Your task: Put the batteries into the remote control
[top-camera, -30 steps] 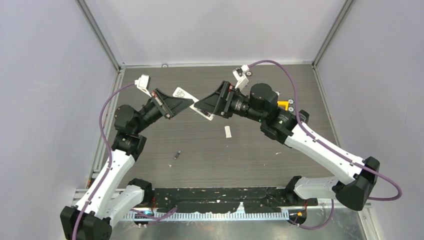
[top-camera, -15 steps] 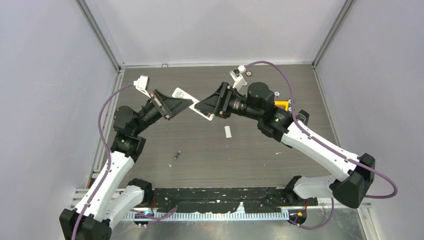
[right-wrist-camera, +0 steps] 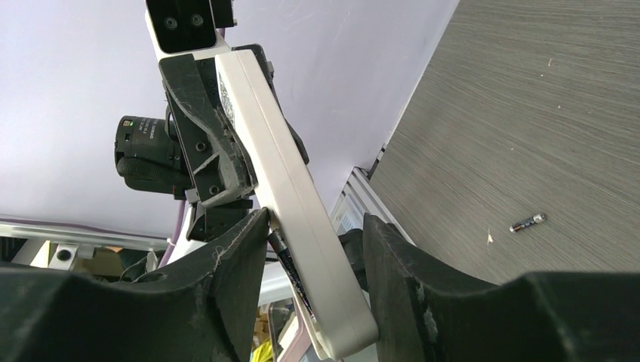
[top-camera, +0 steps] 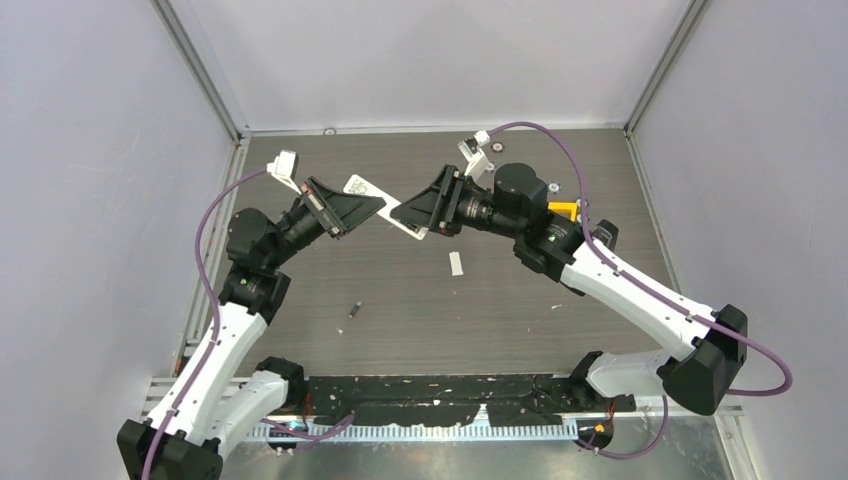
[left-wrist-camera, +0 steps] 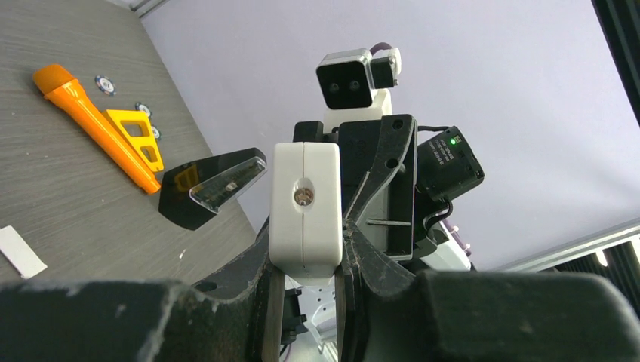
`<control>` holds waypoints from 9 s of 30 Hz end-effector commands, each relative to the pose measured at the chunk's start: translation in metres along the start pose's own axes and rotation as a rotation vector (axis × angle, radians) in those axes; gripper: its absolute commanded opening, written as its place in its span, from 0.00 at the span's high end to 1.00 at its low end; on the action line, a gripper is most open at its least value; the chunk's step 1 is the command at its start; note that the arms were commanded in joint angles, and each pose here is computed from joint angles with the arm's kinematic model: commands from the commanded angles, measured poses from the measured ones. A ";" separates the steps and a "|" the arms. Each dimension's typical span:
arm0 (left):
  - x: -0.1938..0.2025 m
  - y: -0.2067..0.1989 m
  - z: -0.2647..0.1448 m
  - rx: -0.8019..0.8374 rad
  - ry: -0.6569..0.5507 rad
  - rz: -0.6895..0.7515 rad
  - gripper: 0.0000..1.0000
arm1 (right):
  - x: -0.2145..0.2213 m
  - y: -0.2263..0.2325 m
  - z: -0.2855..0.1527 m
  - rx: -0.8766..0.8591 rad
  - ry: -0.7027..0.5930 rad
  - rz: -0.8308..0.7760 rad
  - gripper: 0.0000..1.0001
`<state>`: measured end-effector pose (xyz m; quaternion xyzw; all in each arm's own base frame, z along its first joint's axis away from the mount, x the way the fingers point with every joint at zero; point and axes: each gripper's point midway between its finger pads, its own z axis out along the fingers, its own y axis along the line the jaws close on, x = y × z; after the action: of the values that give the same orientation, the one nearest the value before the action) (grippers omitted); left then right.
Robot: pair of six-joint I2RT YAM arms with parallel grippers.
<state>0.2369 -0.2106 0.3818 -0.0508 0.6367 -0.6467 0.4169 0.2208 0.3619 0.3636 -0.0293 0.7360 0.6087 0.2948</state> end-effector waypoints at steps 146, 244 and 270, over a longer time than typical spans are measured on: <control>-0.137 0.105 -0.133 -1.074 -0.377 0.435 1.00 | 0.213 -0.268 0.153 -0.020 0.890 -1.335 0.70; 0.034 0.121 -0.006 -0.127 0.021 -0.162 1.00 | 0.035 -0.098 0.001 0.525 0.437 -1.004 0.93; 0.039 0.123 -0.006 -0.148 0.044 -0.180 1.00 | 0.025 -0.094 0.000 0.588 0.406 -1.017 0.58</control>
<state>0.2669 -0.2081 0.2306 -0.1469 0.7008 -0.6219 0.3172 0.2362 0.3394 0.2359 -0.4257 0.8194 0.1222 0.3640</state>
